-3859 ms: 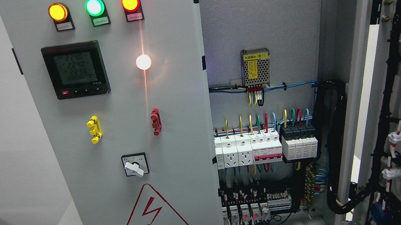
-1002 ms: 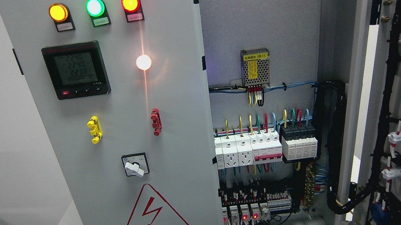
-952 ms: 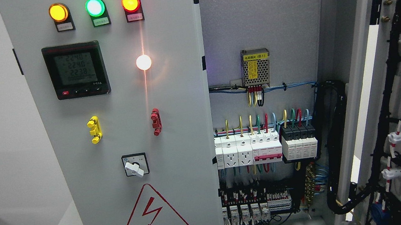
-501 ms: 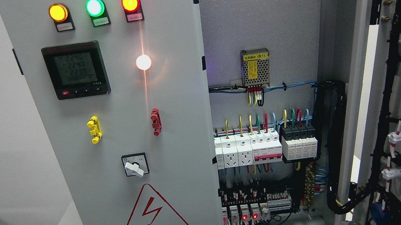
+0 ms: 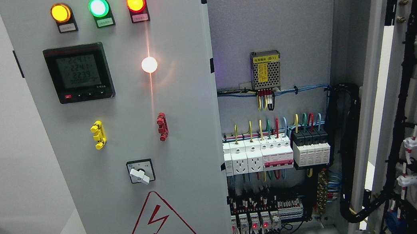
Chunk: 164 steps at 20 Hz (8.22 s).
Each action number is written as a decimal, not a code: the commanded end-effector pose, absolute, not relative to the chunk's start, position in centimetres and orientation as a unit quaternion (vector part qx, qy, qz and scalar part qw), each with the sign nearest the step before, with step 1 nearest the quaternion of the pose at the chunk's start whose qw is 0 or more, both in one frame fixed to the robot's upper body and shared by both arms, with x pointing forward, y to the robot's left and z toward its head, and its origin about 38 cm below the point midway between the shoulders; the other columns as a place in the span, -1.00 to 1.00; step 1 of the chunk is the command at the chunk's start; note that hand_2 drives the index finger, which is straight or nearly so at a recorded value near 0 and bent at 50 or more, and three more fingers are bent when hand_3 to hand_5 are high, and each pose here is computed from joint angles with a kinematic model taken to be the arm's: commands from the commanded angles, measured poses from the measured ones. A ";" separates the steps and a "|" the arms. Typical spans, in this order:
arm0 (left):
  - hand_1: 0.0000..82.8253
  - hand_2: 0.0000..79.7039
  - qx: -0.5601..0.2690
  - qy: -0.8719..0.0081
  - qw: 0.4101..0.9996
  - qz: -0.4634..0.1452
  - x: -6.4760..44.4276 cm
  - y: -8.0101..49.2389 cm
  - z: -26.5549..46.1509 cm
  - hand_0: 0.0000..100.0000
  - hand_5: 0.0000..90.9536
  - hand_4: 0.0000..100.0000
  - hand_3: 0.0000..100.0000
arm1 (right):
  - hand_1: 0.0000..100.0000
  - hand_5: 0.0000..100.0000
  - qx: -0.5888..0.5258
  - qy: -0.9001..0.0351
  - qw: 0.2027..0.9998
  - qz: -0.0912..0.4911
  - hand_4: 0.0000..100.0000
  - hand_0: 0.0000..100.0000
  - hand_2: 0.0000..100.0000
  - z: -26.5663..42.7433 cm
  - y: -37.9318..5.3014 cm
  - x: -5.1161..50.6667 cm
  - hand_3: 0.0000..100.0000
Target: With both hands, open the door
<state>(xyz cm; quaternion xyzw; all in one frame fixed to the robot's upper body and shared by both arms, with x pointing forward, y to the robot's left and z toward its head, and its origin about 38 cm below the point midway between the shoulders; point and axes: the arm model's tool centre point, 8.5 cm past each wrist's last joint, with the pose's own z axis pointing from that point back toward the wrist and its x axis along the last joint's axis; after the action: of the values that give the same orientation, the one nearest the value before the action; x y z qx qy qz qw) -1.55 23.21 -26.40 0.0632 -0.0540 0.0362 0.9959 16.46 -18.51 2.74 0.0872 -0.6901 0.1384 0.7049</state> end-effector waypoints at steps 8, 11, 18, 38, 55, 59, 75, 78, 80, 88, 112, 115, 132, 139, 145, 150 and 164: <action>-1.00 -1.00 0.057 -0.053 0.996 0.035 -1.1 22.6 -26.4 -1.00 -1.00 -1.00 -1.00 | -1.00 -1.00 0.104 -0.812 0.556 0.142 -1.00 -1.00 -1.00 13.5 -16.4 22.2 -1.00; -1.00 -1.00 0.059 -0.053 0.996 0.034 -1.1 22.8 -26.4 -1.00 -1.00 -1.00 -1.00 | -1.00 -1.00 0.109 -0.835 0.525 0.124 -1.00 -1.00 -1.00 15.5 -15.8 24.3 -1.00; -1.00 -1.00 0.059 -0.054 0.997 0.018 -1.1 22.9 -26.4 -1.00 -1.00 -1.00 -1.00 | -1.00 -1.00 0.143 -0.829 0.536 0.077 -1.00 -1.00 -1.00 18.9 -13.9 29.4 -1.00; -1.00 -1.00 0.054 -0.060 0.997 0.023 -0.8 22.3 -26.4 -1.00 -1.00 -1.00 -1.00 | -1.00 -1.00 0.116 -0.824 0.547 0.087 -1.00 -1.00 -1.00 26.9 -12.2 41.2 -1.00; -1.00 -1.00 0.054 -0.060 0.997 0.023 -0.8 22.3 -26.4 -1.00 -1.00 -1.00 -1.00 | -1.00 -1.00 0.133 -0.794 0.585 0.098 -1.00 -1.00 -1.00 28.6 -11.8 45.7 -1.00; -1.00 -1.00 0.054 -0.060 0.997 0.023 -0.8 22.3 -26.4 -1.00 -1.00 -1.00 -1.00 | -1.00 -1.00 0.153 -0.792 0.580 0.115 -1.00 -1.00 -1.00 29.1 -11.3 45.7 -1.00; -1.00 -1.00 0.054 -0.059 0.996 0.024 -0.8 22.3 -26.4 -1.00 -1.00 -1.00 -1.00 | -1.00 -1.00 0.202 -0.763 0.602 0.120 -1.00 -1.00 -1.00 30.9 -12.0 47.9 -1.00; -1.00 -1.00 0.054 -0.059 0.997 0.023 -0.9 22.3 -26.4 -1.00 -1.00 -1.00 -1.00 | -1.00 -1.00 0.228 -0.751 0.607 0.125 -1.00 -1.00 -1.00 30.7 -11.7 47.8 -1.00; -1.00 -1.00 0.054 -0.060 0.997 0.023 -0.8 22.3 -26.4 -1.00 -1.00 -1.00 -1.00 | -1.00 -1.00 0.235 -0.745 0.614 0.117 -1.00 -1.00 -1.00 30.5 -12.1 48.2 -1.00; -1.00 -1.00 0.054 -0.060 0.997 0.023 -0.8 22.3 -26.4 -1.00 -1.00 -1.00 -1.00 | -1.00 -1.00 0.257 -0.742 0.607 0.124 -1.00 -1.00 -1.00 31.2 -13.0 49.0 -1.00; -1.00 -1.00 0.054 -0.059 0.996 0.024 -0.8 22.3 -26.4 -1.00 -1.00 -1.00 -1.00 | -1.00 -1.00 0.311 -0.717 0.592 0.195 -1.00 -1.00 -1.00 31.7 -12.4 50.4 -1.00; -1.00 -1.00 0.054 -0.059 0.996 0.024 -0.8 22.3 -26.4 -1.00 -1.00 -1.00 -1.00 | -1.00 -1.00 0.318 -0.715 0.588 0.205 -1.00 -1.00 -1.00 31.8 -12.3 50.3 -1.00; -1.00 -1.00 0.054 -0.060 0.997 0.023 -0.8 22.3 -26.4 -1.00 -1.00 -1.00 -1.00 | -1.00 -1.00 0.344 -0.700 0.581 0.233 -1.00 -1.00 -1.00 32.4 -12.1 50.9 -1.00; -1.00 -1.00 0.054 -0.060 0.997 0.023 -0.8 22.3 -26.4 -1.00 -1.00 -1.00 -1.00 | -1.00 -1.00 0.359 -0.691 0.578 0.244 -1.00 -1.00 -1.00 32.0 -12.1 50.9 -1.00; -1.00 -1.00 0.054 -0.059 0.996 0.024 -0.8 22.3 -26.4 -1.00 -1.00 -1.00 -1.00 | -1.00 -1.00 0.373 -0.684 0.570 0.261 -1.00 -1.00 -1.00 32.0 -11.9 50.6 -1.00; -1.00 -1.00 0.054 -0.059 0.996 0.024 -0.8 22.3 -26.4 -1.00 -1.00 -1.00 -1.00 | -1.00 -1.00 0.372 -0.686 0.568 0.260 -1.00 -1.00 -1.00 32.2 -12.6 50.7 -1.00; -1.00 -1.00 0.054 -0.059 0.997 0.023 -0.9 22.3 -26.4 -1.00 -1.00 -1.00 -1.00 | -1.00 -1.00 0.398 -0.684 0.536 0.294 -1.00 -1.00 -1.00 33.3 -12.5 49.4 -1.00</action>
<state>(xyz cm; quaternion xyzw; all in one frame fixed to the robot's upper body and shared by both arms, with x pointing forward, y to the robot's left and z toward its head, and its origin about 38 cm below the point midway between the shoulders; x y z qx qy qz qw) -0.77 22.13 -26.44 0.0513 -0.0603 0.0071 0.9968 49.99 -12.01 32.67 0.3918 -0.6801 0.2857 0.5498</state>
